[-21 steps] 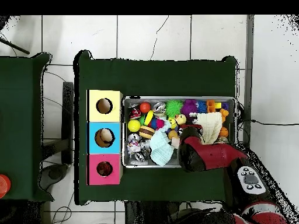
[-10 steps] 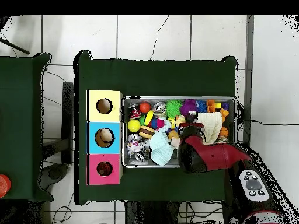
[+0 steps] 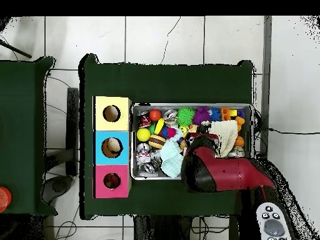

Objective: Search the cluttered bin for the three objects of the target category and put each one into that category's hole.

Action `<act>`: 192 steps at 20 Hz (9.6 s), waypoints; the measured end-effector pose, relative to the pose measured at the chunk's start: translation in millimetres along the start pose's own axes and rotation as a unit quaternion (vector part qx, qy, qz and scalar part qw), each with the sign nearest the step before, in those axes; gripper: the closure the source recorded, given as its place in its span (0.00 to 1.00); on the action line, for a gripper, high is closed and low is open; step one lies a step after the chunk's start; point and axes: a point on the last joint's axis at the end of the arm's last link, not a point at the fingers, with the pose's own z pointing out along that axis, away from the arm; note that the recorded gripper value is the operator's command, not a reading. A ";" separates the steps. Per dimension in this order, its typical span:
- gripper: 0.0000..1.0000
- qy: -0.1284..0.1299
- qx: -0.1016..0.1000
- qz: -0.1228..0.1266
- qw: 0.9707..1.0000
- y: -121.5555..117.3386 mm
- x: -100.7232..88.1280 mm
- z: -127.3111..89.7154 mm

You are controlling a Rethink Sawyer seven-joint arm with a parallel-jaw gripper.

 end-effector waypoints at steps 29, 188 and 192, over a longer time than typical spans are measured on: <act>0.00 0.043 -0.008 0.013 0.999 10.1 26.5 1.7; 1.00 0.120 0.100 -0.012 0.988 200.6 36.0 -163.0; 1.00 0.118 0.108 -0.010 0.987 220.3 39.7 -169.7</act>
